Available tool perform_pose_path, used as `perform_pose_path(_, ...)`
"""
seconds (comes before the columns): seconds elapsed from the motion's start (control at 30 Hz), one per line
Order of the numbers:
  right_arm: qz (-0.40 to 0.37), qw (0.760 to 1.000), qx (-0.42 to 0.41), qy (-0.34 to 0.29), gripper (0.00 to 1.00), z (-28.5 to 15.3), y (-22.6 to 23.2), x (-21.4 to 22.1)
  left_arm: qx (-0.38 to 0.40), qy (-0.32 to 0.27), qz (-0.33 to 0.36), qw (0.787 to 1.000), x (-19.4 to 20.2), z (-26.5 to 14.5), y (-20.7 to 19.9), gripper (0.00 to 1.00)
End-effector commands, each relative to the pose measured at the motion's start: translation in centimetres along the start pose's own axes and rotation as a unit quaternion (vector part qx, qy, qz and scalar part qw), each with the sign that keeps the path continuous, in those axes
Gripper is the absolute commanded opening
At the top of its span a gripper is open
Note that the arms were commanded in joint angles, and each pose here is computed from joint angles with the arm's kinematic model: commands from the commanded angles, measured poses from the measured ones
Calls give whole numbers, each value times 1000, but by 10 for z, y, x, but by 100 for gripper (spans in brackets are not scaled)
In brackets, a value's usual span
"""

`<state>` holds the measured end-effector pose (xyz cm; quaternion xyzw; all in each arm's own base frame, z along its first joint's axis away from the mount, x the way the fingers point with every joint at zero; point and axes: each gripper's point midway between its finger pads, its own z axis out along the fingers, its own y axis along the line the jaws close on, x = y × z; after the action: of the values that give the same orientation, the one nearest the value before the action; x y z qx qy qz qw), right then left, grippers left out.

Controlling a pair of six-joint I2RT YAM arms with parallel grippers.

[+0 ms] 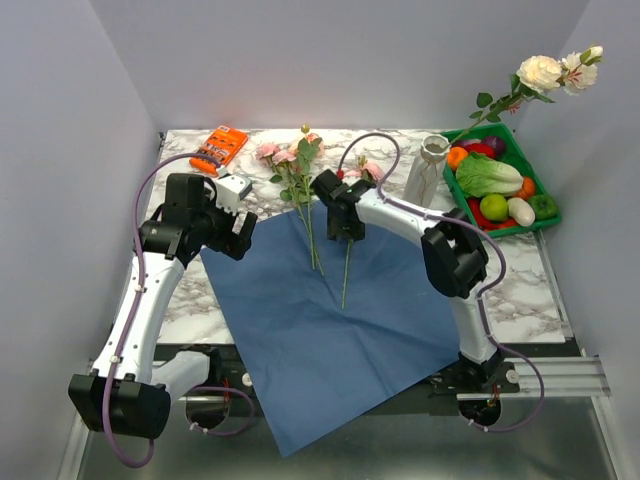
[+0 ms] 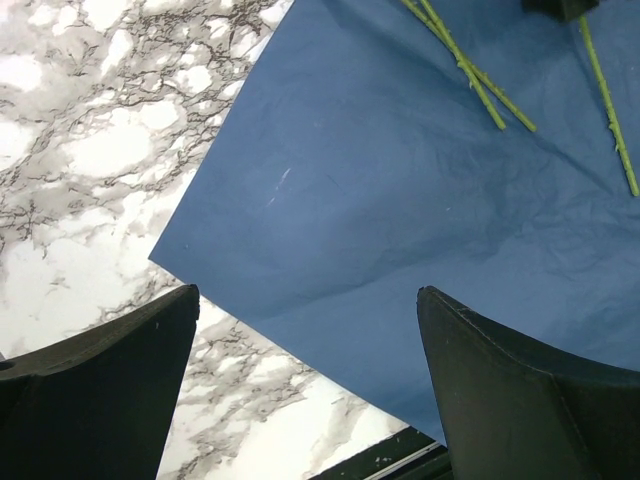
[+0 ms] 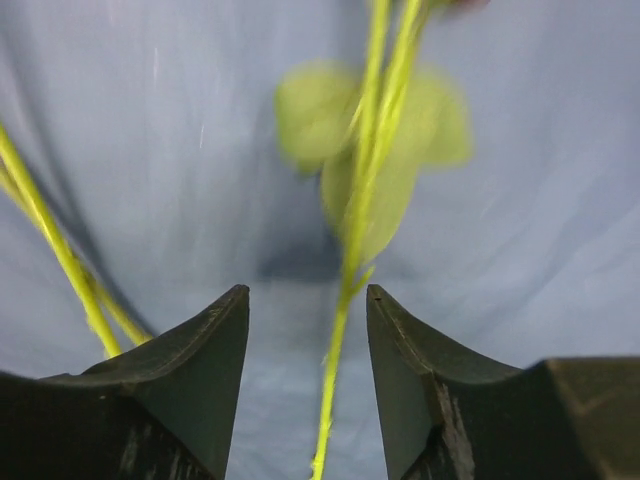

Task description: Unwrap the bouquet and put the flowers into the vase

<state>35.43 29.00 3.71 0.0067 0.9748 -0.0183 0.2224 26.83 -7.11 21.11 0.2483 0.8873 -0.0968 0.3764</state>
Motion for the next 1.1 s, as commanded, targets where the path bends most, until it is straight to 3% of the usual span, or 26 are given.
perform_pose_path(0.0, 11, 999, 33, -7, 57, 8, -33, -36, -7, -5, 10, 1000, 0, -7, 2, 99)
perform_pose_path(0.17, 15, 999, 44, 9, 57, 23, -51, -48, -8, -1, 14, 1000, 3, -5, 2, 99)
perform_pose_path(0.4, -7, 1000, 19, 5, 56, 34, -34, -62, -6, 0, 14, 1000, 2, -2, 3, 99)
perform_pose_path(0.77, 37, 997, -6, -67, 53, -10, -37, -90, 7, 8, 16, 1000, 9, 3, -1, 99)
perform_pose_path(1.07, 40, 996, -40, -64, 51, -3, -11, -95, 9, 9, 18, 1000, 9, 5, -1, 99)
